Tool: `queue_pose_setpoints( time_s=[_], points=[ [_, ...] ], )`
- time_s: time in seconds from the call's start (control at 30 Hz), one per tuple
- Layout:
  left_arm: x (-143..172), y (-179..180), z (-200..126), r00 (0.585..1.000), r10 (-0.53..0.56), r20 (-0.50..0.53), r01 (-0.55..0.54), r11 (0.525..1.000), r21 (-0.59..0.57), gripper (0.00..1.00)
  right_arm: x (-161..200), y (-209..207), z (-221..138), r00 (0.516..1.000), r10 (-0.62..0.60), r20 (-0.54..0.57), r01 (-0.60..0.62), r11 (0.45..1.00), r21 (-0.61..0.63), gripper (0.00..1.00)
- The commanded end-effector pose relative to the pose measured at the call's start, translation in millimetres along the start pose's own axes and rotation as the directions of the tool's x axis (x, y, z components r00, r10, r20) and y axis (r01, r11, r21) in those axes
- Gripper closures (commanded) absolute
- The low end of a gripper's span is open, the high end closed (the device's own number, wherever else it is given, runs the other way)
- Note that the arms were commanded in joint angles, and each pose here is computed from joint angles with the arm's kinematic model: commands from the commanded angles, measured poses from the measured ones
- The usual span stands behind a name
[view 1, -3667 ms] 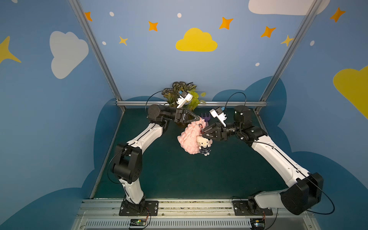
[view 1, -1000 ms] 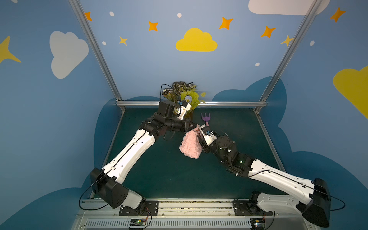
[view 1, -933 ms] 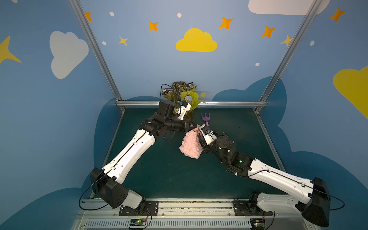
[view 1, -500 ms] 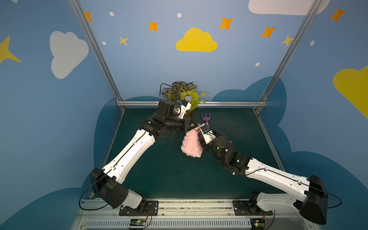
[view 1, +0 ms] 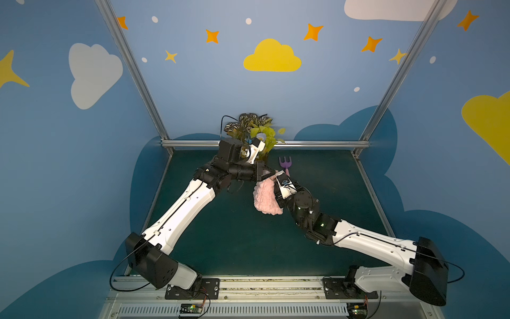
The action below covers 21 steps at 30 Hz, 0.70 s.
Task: Remove the decoration from the bag
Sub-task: Remove the decoration item from the bag.
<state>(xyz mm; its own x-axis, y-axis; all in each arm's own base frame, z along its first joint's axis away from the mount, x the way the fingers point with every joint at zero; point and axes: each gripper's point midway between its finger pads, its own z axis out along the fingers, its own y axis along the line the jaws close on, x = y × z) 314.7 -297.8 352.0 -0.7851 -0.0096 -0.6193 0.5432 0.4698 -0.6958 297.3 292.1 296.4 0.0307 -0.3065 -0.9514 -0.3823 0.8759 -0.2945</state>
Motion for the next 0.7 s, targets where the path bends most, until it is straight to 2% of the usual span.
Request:
queue_pose_setpoints(
  time_s=[0.0, 0.4, 0.67],
  points=[
    [-13.9, -32.0, -10.2, 0.995, 0.083, 0.057, -0.089, 0.990, 0.106, 0.98, -11.2, -4.0, 1.6, 0.998, 0.024, 0.054, -0.026, 0.999, 0.040, 0.49],
    [-12.8, -31.9, -9.9, 0.995, 0.082, 0.061, -0.088, 0.990, 0.113, 0.98, -12.9, -21.9, -1.7, 0.996, 0.053, 0.073, -0.059, 0.994, 0.092, 0.59],
    [-11.9, -35.1, -9.4, 0.995, 0.079, 0.057, -0.086, 0.987, 0.135, 0.98, -12.0, -34.6, -2.6, 0.990, 0.114, 0.079, -0.120, 0.990, 0.070, 0.62]
  ],
)
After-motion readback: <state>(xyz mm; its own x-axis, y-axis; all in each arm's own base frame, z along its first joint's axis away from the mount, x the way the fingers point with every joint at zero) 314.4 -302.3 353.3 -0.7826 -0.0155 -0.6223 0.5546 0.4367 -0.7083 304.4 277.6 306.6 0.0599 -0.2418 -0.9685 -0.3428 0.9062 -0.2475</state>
